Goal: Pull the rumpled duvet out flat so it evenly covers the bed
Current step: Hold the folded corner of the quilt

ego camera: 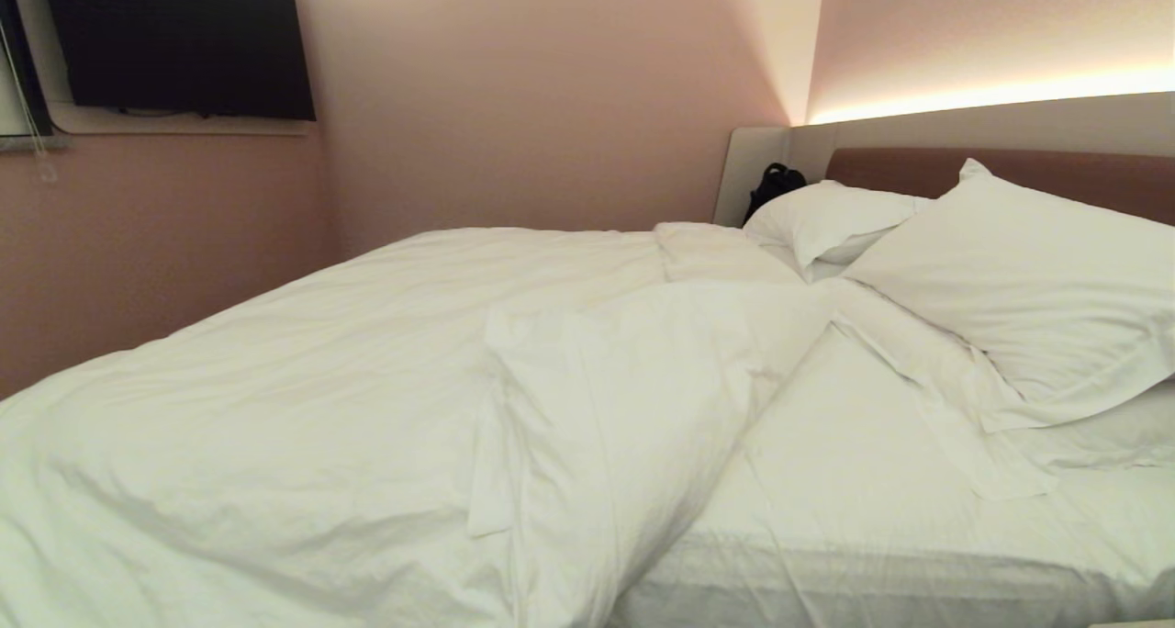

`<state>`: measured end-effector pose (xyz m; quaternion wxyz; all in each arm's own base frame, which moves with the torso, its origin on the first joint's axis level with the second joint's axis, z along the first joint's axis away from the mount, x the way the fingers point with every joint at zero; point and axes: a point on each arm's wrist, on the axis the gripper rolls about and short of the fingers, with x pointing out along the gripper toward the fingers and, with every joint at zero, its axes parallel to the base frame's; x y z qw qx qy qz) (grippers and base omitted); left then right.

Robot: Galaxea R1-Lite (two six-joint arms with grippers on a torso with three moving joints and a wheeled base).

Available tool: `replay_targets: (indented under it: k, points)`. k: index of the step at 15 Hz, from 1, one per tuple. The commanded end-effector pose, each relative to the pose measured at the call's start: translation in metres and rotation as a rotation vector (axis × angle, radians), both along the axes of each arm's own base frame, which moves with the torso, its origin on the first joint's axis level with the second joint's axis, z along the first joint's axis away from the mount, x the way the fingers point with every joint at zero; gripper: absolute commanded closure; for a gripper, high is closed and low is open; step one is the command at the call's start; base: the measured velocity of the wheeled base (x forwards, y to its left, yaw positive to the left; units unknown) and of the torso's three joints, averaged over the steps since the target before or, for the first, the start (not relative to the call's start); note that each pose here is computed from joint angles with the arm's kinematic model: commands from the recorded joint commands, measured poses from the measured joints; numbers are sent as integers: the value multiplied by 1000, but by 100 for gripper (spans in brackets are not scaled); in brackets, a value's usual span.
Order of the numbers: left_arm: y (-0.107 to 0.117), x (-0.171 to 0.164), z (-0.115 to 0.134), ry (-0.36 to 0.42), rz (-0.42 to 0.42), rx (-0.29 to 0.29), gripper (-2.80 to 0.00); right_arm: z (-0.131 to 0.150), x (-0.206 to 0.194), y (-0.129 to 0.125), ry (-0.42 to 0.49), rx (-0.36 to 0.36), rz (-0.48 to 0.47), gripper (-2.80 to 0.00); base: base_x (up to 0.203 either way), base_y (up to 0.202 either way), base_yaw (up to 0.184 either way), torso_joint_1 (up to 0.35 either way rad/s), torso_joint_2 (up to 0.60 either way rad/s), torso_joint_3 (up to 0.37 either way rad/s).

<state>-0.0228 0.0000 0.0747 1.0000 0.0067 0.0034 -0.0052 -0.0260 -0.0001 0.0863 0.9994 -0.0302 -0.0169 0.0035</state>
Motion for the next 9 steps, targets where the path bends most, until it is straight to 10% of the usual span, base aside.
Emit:
replay_targets:
  k: [1,9]
  points:
    - [0,0,0,1,0,0,0,18,-6,0,-39,-2,-2,0,0,0,0,0,0,0]
    - [0,0,0,1,-1,0,0,92,8,1,37,-28,36,0,0,0,0,0,0,0]
